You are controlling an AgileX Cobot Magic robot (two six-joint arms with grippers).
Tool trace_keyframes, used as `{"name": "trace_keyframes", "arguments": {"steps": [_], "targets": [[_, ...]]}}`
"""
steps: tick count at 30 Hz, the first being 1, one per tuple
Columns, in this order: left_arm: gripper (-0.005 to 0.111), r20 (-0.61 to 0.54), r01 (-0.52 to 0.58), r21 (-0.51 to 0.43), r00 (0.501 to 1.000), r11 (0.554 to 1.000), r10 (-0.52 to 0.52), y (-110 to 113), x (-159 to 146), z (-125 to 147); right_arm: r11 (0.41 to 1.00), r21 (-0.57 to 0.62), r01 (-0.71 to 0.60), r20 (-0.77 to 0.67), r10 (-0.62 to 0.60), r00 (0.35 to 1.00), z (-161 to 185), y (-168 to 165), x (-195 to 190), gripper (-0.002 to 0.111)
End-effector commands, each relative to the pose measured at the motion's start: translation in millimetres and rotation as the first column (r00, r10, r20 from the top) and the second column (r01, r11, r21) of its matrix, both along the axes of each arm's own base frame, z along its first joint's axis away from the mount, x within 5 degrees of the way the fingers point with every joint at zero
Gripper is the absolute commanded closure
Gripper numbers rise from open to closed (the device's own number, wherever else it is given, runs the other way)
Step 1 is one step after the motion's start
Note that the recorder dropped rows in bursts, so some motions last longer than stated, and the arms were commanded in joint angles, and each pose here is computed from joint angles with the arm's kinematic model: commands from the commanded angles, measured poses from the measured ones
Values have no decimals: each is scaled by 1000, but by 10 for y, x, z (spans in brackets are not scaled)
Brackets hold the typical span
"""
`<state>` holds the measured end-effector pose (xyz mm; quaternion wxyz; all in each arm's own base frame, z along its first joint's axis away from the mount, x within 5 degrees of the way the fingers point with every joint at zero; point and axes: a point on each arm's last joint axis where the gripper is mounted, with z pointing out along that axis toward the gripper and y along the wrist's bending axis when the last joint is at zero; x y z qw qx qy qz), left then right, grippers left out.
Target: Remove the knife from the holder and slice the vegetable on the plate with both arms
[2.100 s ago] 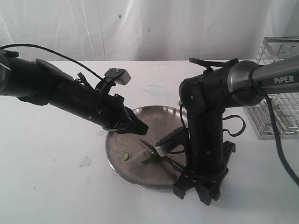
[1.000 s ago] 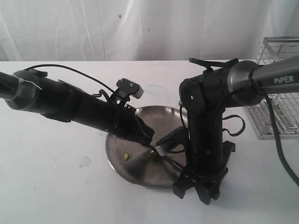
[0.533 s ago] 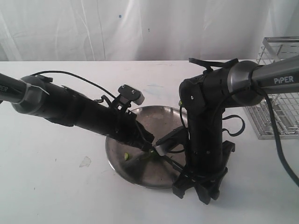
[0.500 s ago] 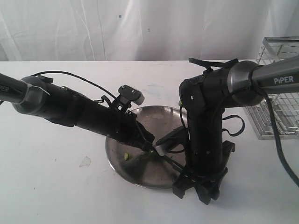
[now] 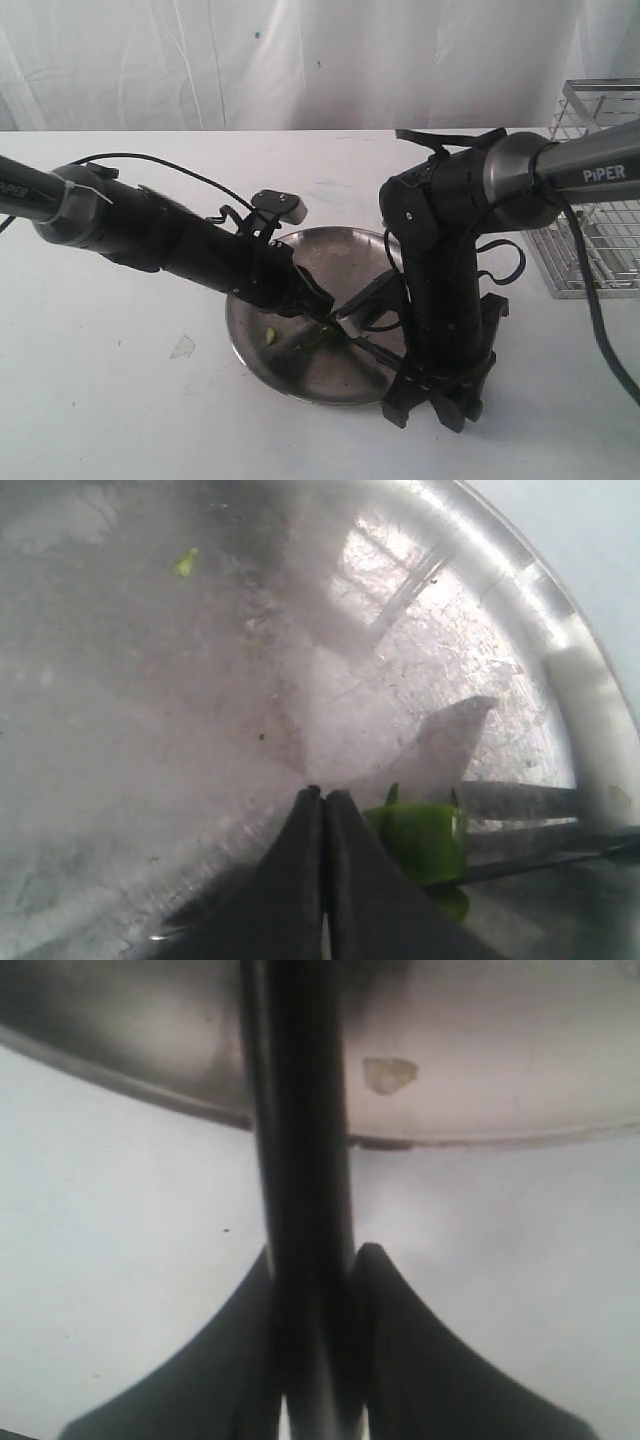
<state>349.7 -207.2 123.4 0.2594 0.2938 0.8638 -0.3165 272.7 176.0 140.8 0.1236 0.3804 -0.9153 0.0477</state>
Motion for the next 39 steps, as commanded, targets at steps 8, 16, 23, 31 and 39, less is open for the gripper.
{"name": "trace_keyframes", "arguments": {"steps": [8, 16, 23, 31, 39], "targets": [[107, 101, 70, 28, 992, 997, -73, -15, -11, 307, 999, 0, 47, 68, -47, 997, 3, -21, 63, 108], [107, 180, 81, 0, 980, 997, -80, -17, -19, 638, 999, 0, 49, 66, -49, 997, 3, -20, 61, 108], [107, 97, 31, -30, 995, 999, -28, -48, 33, 390, 999, 1, 50, 65, -50, 997, 3, -19, 60, 108], [107, 109, -5, -27, 994, 1000, 8, -48, 90, 297, 999, 1, 50, 65, -50, 997, 3, -19, 60, 108], [107, 138, 5, -2, 990, 1000, -5, -58, 147, 187, 999, 1, 50, 65, -50, 997, 3, -19, 60, 108]]}}
